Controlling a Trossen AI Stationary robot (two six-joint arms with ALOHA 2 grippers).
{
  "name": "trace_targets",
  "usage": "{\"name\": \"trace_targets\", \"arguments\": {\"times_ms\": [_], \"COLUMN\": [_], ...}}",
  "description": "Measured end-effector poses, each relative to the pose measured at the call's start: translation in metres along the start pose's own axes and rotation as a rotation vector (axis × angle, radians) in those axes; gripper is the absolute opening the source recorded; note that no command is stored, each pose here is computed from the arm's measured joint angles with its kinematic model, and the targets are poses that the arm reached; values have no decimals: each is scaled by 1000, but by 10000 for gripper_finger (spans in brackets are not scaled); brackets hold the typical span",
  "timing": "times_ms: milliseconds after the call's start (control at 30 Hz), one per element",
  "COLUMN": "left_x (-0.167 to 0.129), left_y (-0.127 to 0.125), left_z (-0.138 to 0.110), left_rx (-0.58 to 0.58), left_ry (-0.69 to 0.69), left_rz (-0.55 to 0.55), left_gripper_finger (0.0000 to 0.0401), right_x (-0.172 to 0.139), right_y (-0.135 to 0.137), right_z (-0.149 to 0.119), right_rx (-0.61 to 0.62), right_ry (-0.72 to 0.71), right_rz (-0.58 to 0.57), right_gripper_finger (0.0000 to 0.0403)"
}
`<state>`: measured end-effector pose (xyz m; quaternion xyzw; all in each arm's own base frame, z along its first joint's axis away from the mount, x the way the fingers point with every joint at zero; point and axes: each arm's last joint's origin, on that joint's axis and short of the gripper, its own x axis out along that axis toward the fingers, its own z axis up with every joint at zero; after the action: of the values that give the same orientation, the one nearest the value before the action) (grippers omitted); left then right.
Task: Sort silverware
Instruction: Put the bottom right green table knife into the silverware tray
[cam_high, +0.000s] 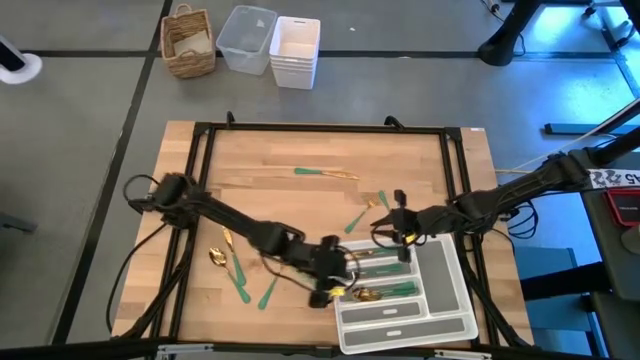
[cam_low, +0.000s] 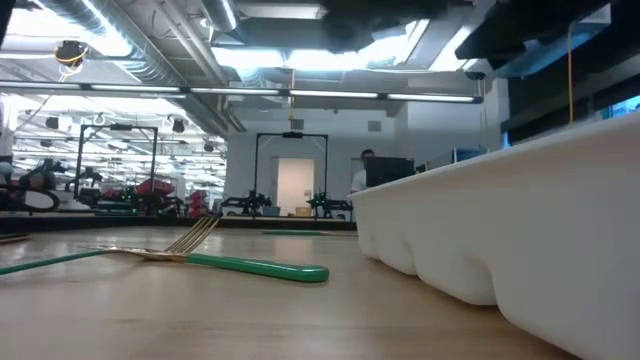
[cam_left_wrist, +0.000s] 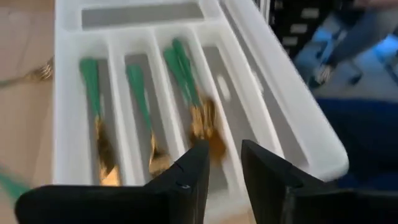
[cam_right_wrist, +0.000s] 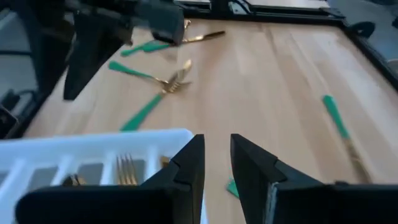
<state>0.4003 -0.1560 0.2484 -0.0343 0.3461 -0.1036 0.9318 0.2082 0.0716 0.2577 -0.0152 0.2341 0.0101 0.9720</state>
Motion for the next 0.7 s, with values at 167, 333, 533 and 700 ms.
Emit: {"name": "trace_targets", "arguments": {"times_ms": [167, 333, 533, 700], "left_x": [-40, -70, -100, -116], "left_y": [-13, -15, -10, -7], "left_z": [-27, -61, -102, -127], "left_rx": [-25, -139, -298, -351], "left_ry": [69, 95, 180, 261], "left_rz": [93, 168, 238, 290], "left_gripper_finger": [80, 83, 80, 78], "right_x": [26, 54, 92, 127], "right_y": [9, 20, 36, 50], "right_z": [-1, 7, 29, 47], "right_rx": [79, 96, 99, 135], "right_ry": [-20, -5, 18, 20], "right_rz": [33, 51, 47, 47], "right_gripper_finger": [80, 80, 80, 80]}}
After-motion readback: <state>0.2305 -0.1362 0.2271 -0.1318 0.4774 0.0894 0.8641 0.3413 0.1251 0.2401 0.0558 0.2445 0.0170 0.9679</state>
